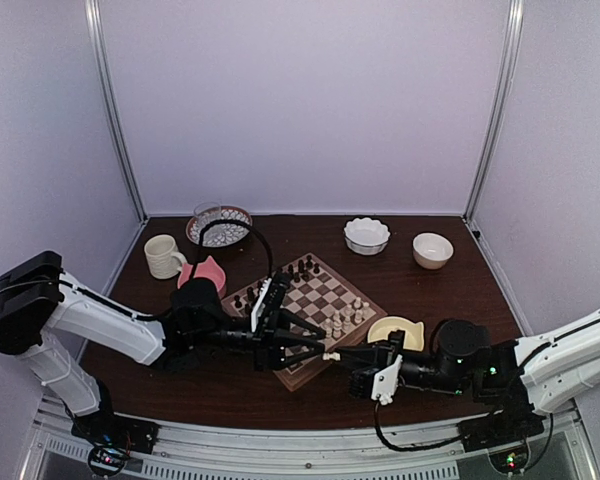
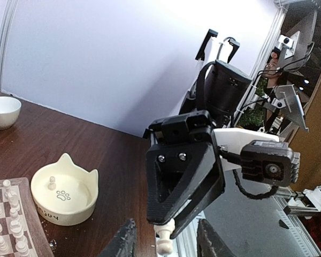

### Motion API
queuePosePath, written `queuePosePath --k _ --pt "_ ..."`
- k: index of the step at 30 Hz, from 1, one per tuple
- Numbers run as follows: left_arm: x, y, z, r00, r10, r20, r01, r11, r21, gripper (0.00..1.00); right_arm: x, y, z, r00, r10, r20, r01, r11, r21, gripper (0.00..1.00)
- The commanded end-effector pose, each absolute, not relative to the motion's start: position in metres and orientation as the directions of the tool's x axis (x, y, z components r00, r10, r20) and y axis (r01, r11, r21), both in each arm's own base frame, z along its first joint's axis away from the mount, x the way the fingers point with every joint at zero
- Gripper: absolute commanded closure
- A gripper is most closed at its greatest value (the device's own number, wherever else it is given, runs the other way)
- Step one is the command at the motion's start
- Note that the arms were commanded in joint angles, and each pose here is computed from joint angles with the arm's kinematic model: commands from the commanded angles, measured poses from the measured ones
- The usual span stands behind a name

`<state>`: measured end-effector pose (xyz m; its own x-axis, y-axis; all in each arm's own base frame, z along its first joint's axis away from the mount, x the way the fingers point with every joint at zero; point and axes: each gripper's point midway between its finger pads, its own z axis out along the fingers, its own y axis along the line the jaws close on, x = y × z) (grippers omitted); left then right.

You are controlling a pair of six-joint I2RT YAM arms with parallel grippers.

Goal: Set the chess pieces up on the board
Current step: Pass from the right arm to the left

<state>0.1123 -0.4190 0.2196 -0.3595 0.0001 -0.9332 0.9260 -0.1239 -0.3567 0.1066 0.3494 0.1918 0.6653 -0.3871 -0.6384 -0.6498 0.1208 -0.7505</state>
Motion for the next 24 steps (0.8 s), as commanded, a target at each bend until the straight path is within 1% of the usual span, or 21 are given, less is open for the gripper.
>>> queuePosePath --k 1,5,10,16,24 --pt "0.1093 -0.4218 0.2276 -0.345 -0.042 -0.938 0.931 -0.142 -0.336 0.61 0.1084 0.3483 0.2011 0.659 -0.357 -0.662 -0.646 0.182 -0.741 0.99" --pt "0.1089 -0.4238 0.2252 -0.345 -0.034 -0.938 0.931 -0.140 -0.338 0.61 0.1099 0.3479 0.2071 0.660 -0.339 -0.670 -0.639 0.217 -0.738 0.99" --pt "0.1078 -0.4250 0.2242 -0.341 -0.028 -0.940 0.932 -0.141 -0.334 0.62 0.1112 0.3519 0.2055 0.662 -0.341 -0.667 -0.636 0.215 -0.741 0.99" --pt "0.1068 -0.4258 0.2240 -0.339 -0.024 -0.941 0.932 -0.141 -0.332 0.68 0.1108 0.3522 0.2088 0.665 -0.323 -0.674 -0.634 0.234 -0.737 1.00" --pt "0.1069 -0.4265 0.2229 -0.337 -0.020 -0.941 0.933 -0.138 -0.332 0.69 0.1117 0.3517 0.2108 0.664 -0.314 -0.678 -0.631 0.251 -0.734 1.00"
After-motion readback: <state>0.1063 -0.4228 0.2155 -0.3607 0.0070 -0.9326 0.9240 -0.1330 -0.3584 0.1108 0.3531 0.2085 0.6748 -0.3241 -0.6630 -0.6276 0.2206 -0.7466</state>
